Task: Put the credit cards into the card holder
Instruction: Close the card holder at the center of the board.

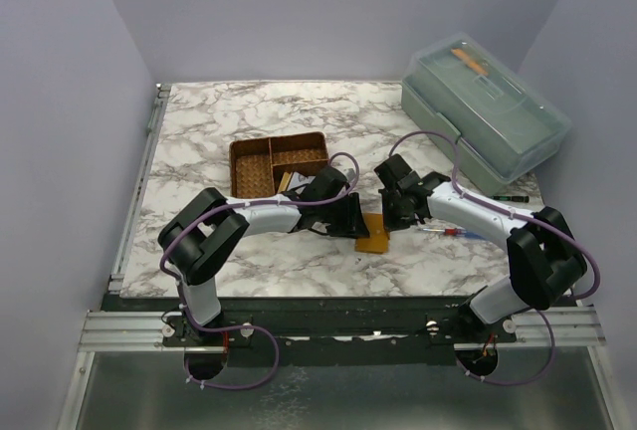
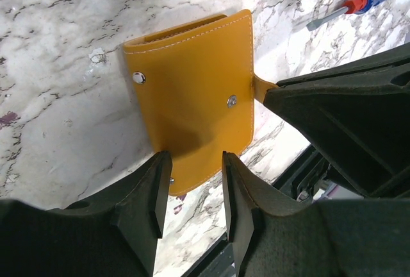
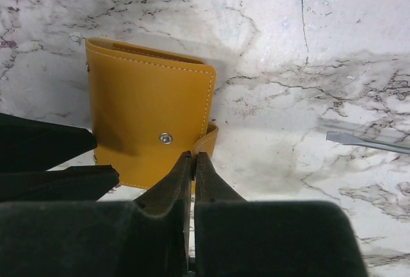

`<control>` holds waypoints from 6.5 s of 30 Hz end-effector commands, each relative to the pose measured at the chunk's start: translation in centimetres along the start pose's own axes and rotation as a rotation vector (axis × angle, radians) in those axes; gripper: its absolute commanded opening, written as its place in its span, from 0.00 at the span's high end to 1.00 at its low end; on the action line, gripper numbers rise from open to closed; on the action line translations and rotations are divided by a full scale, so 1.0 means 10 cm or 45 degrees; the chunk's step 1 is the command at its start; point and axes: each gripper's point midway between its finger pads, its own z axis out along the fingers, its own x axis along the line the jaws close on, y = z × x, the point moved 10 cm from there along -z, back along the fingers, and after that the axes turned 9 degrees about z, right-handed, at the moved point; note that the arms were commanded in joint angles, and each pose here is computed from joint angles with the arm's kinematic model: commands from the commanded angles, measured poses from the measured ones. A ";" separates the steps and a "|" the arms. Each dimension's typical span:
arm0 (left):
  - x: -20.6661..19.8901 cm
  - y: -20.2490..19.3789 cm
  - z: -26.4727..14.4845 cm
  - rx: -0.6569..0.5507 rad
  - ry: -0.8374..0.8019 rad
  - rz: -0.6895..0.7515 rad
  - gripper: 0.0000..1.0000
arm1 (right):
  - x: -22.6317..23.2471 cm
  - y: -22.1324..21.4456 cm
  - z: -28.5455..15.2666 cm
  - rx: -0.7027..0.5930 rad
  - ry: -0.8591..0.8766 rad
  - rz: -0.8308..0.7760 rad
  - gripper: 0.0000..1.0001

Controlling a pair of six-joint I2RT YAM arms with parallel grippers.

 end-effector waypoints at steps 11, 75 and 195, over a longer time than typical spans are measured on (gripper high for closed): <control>-0.07 0.03 0.08 0.016 -0.062 0.010 0.60 | 0.11 -0.03 0.02 0.010 0.143 0.052 1.00; -0.10 -0.06 0.11 0.046 -0.088 0.028 0.65 | 0.11 -0.02 0.14 0.080 0.318 0.179 0.72; -0.10 -0.09 0.05 0.028 -0.089 0.027 0.69 | 0.02 -0.34 0.47 0.194 0.004 0.027 1.00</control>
